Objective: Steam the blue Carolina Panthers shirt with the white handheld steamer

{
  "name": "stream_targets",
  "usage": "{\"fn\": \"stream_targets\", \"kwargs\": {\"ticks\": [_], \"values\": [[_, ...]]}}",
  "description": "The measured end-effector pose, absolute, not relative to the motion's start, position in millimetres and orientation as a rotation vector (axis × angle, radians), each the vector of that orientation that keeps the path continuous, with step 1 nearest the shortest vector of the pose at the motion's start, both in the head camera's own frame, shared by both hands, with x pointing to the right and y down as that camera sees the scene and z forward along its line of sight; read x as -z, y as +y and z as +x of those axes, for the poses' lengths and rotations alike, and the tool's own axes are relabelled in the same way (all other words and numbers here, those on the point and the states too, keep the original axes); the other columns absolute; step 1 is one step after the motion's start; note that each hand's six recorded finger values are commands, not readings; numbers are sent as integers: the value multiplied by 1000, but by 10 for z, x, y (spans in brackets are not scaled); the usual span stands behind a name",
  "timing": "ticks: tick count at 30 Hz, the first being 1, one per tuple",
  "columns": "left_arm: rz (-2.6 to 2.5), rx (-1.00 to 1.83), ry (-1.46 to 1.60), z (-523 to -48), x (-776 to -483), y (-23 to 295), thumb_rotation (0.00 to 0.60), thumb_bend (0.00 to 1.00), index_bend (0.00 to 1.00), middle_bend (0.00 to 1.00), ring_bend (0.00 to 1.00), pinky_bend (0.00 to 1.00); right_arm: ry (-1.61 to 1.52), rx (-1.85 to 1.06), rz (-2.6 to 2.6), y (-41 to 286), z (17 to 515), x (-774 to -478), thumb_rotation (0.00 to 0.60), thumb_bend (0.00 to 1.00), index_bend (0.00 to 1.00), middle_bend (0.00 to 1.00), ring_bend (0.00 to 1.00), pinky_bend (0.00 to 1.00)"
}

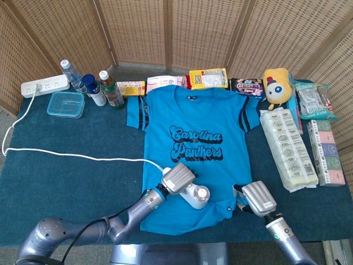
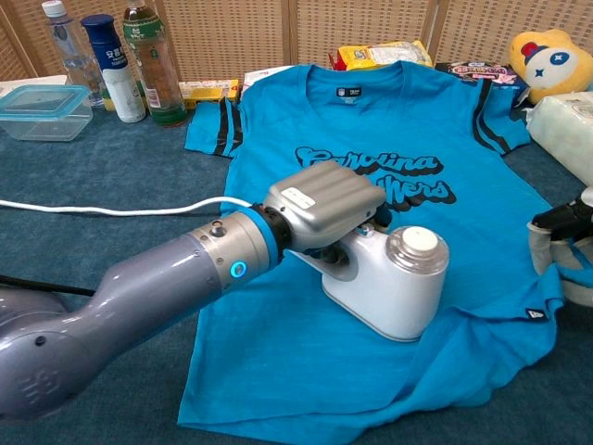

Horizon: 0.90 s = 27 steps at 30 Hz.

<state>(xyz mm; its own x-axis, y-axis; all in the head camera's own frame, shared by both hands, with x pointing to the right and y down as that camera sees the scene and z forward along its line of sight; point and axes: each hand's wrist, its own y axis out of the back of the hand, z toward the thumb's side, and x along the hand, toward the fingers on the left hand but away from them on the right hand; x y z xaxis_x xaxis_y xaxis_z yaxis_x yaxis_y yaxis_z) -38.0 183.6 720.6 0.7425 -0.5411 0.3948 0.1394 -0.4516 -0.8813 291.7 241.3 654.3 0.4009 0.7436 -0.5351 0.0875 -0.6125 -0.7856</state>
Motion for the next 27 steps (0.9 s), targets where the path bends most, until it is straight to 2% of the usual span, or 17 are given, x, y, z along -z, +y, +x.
{"fn": "stream_targets", "kwargs": {"ticks": [14, 27], "values": [[-1835, 905, 389, -1204, -7084, 1544, 600, 418, 600, 722, 676, 771, -682, -1224, -1989, 2449, 2813, -6584, 600, 509, 722, 697, 791, 912], [-1767, 997, 628, -2167, -6786, 985, 600, 398, 600, 722, 676, 771, -679, -1251, -1983, 2461, 2857, -6628, 600, 508, 722, 697, 791, 911]]}}
